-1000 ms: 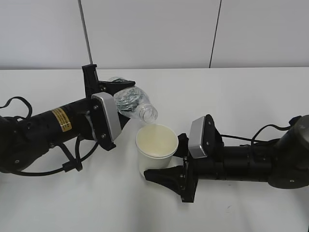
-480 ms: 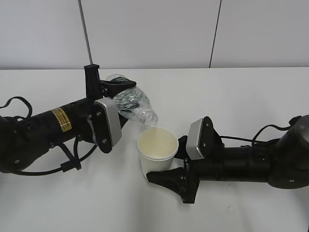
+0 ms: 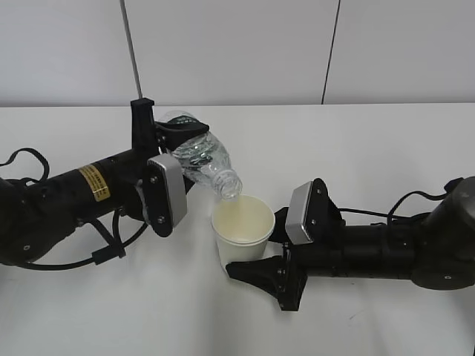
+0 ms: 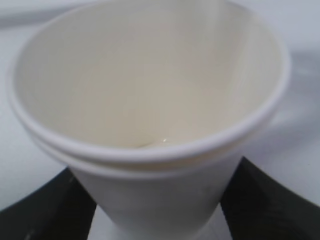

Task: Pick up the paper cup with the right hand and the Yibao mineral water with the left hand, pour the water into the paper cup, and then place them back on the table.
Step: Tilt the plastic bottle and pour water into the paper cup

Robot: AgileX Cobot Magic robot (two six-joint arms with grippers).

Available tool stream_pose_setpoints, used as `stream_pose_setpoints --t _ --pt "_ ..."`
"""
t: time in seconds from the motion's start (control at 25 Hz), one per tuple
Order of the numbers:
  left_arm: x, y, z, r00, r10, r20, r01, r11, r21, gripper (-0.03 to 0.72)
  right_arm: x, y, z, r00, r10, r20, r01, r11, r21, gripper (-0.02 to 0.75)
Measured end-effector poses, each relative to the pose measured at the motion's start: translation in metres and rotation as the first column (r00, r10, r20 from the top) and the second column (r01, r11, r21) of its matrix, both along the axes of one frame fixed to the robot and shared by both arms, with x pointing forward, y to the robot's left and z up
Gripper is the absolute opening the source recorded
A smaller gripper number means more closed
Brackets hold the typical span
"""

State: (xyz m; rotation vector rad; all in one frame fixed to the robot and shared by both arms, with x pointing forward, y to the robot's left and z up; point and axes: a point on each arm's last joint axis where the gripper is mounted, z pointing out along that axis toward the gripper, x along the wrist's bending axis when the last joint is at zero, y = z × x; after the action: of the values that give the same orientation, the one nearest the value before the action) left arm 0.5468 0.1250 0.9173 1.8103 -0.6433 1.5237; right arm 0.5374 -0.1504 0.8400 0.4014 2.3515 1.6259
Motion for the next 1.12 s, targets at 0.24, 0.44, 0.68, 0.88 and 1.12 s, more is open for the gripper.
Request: stream_pose_setpoints --t 0.24,0.44,0.68,0.88,1.12 --pt "0.0022 0.0020 0.0006 0.999 0.032 0.014 -0.032 0.999 0.003 0.372 -0.0008 0.0002 -0.0002 1.000 0.010 0.001 -0.010 1.000 -0.003 0.549" --pt "0.0025 0.0022 0.0007 0.999 0.034 0.024 -0.034 0.999 0.010 0.372 -0.0008 0.0002 -0.0002 1.000 0.010 0.001 -0.010 1.000 -0.003 0.549" --pt "0.0025 0.0022 0.0007 0.999 0.034 0.028 -0.034 0.999 0.014 0.372 -0.0016 0.0002 -0.0025 1.000 0.015 -0.006 -0.015 1.000 -0.005 0.549" --pt "0.0025 0.0022 0.0007 0.999 0.033 0.032 -0.034 0.999 0.018 0.372 -0.0031 -0.0001 -0.0097 0.999 0.017 -0.027 -0.017 1.000 -0.012 0.549" --pt "0.0025 0.0022 0.0007 0.998 0.030 0.053 -0.032 0.999 0.036 0.372 -0.0031 -0.0001 -0.0097 0.999 0.017 -0.027 -0.017 1.000 -0.012 0.549"
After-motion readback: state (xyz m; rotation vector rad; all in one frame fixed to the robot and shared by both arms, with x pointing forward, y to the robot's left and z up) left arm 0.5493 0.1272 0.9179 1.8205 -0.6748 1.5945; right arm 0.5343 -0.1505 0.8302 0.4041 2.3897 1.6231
